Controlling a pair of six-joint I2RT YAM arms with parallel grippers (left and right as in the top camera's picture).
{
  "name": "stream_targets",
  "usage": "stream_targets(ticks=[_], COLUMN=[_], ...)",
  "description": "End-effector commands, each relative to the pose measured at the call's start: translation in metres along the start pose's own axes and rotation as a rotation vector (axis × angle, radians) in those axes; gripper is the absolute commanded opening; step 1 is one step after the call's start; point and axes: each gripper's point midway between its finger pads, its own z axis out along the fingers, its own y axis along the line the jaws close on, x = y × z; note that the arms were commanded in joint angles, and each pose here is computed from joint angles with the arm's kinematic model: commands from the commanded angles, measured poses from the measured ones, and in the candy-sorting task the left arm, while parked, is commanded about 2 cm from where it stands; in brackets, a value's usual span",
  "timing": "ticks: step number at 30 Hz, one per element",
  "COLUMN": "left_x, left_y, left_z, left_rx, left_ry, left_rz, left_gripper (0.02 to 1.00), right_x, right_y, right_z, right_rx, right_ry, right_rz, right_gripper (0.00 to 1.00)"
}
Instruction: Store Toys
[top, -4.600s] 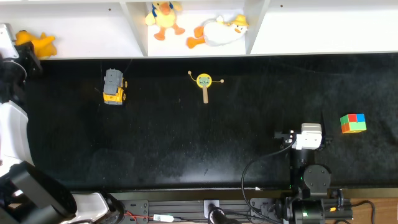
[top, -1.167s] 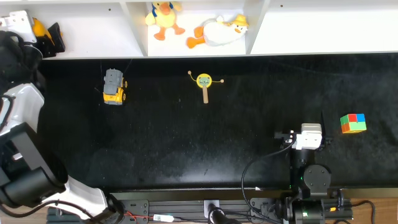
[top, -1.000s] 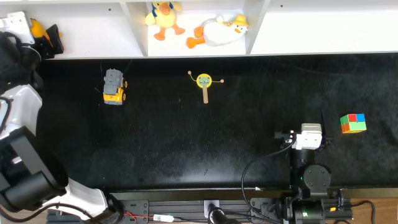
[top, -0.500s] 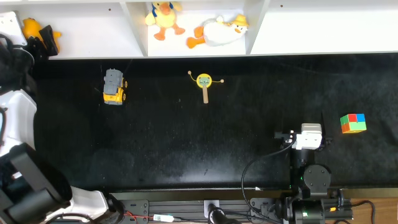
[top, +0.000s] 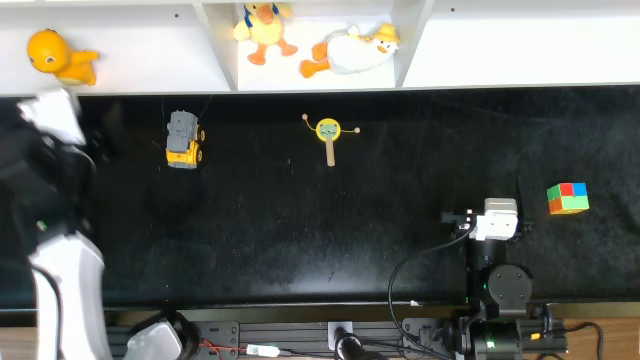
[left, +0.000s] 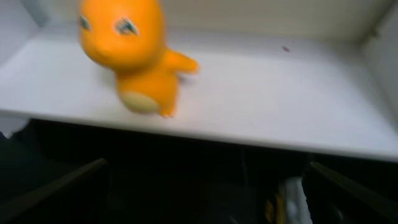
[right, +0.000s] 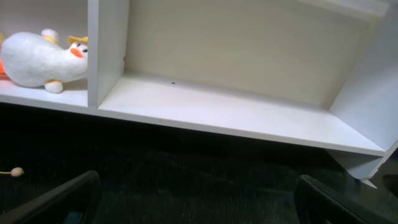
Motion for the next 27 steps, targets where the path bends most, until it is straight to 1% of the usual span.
stream_targets(ticks=[1,4,6,9,13,18,27], left_x=[0.04,0.07,0.085,0.099,0.109,0.111,0.108], left_y=[-0.042,-0.07,-0.081,-0.094,-0.104,-0.1,-0.097], left_z=[-0.013,-0.013,-0.012,-0.008,0.004,0.026,0.051], left_rx=[0.103,0.173,0.195,0.234,0.264,0.244,0.232], left_ry=[0.065,0.142,0.2,0.255,0.279,0.262,0.21], left_rz=[0.008,0.025,0.034,0.045,0.059,0.069,0.079], left_gripper=[0.998,0.998,0.998,0.998,0.998,0.998,0.998], right_x=[0.004,0.004,0.004,0.004,0.004,0.004,0.004], right_y=[0.001,0.001,0.001,0.001,0.001,0.001,0.001], right_z=[0.0,0.0,0.0,0.0,0.0,0.0,0.0], right_rx=[-0.002,-0.002,-0.002,-0.002,-0.002,-0.002,-0.002], right_ry=[0.0,0.0,0.0,0.0,0.0,0.0,0.0], right_rz=[0.003,0.003,0.003,0.003,0.003,0.003,0.003], right_gripper=[0.996,0.996,0.993,0.996,0.996,0.996,0.993])
